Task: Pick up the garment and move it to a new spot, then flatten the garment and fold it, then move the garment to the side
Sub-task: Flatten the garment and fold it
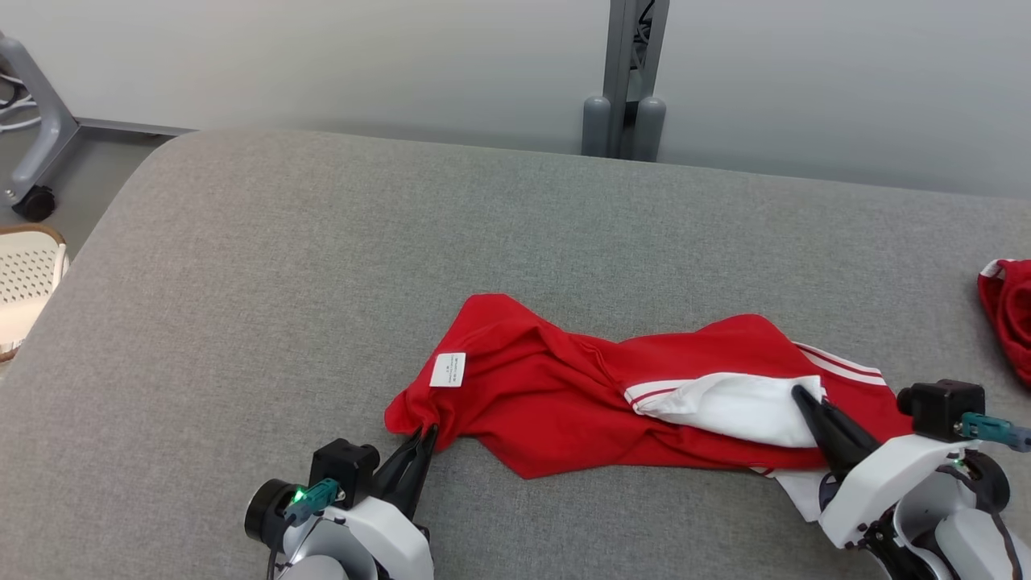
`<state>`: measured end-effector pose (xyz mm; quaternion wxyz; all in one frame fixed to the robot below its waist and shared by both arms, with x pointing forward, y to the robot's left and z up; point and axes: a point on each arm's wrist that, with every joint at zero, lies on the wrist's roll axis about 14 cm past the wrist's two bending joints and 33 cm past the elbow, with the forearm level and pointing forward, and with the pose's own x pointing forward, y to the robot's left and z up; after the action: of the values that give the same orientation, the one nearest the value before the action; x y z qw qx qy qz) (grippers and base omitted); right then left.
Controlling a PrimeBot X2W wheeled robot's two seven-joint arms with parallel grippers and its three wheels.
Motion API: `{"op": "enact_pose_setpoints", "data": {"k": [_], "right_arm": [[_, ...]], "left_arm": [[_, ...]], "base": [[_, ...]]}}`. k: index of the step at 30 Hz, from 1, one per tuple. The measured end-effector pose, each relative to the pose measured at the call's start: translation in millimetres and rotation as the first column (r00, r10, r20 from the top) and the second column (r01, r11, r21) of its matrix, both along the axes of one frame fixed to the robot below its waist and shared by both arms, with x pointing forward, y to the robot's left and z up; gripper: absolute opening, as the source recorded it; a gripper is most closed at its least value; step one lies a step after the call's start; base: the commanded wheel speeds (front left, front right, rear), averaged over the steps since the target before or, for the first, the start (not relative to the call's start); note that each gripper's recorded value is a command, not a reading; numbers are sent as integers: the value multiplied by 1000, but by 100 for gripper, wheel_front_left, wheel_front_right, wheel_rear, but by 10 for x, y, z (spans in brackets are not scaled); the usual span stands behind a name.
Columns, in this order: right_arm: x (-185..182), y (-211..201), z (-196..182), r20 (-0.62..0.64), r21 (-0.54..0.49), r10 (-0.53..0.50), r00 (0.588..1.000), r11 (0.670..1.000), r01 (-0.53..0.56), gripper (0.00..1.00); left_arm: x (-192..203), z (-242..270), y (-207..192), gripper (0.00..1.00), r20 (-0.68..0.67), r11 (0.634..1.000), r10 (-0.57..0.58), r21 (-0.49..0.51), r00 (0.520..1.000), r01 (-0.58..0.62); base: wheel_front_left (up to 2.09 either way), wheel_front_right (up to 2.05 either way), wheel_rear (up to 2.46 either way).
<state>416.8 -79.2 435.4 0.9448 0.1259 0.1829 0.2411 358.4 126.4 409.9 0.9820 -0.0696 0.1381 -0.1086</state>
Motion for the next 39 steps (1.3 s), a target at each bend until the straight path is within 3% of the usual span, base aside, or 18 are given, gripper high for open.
{"op": "enact_pose_setpoints", "data": {"k": [6, 12, 21, 30, 39], "right_arm": [[185, -205, 375, 172, -33, -40, 984, 998, 46, 0], [343, -379, 910, 362, -75, -51, 931, 994, 83, 0], [546, -624, 1835, 596, -128, -56, 801, 978, 163, 0], [676, -693, 2609, 748, -168, -24, 663, 960, 224, 0], [633, -662, 3395, 867, -178, 18, 497, 945, 276, 0]], "left_arm": [[5, 54, 27, 0, 18, 1000, -2, 9, 1000, 2], [115, 281, -18, 0, 86, 999, -47, 28, 995, 45], [652, 1213, 223, 0, 281, 995, -76, 88, 957, 54], [949, 2010, 180, 0, 336, 961, -215, 243, 917, 136], [1109, 2780, 193, 0, 423, 952, -231, 284, 876, 114]], "base": [[0, 0, 0], [0, 0, 0], [0, 0, 0], [0, 0, 0], [0, 0, 0]]}}
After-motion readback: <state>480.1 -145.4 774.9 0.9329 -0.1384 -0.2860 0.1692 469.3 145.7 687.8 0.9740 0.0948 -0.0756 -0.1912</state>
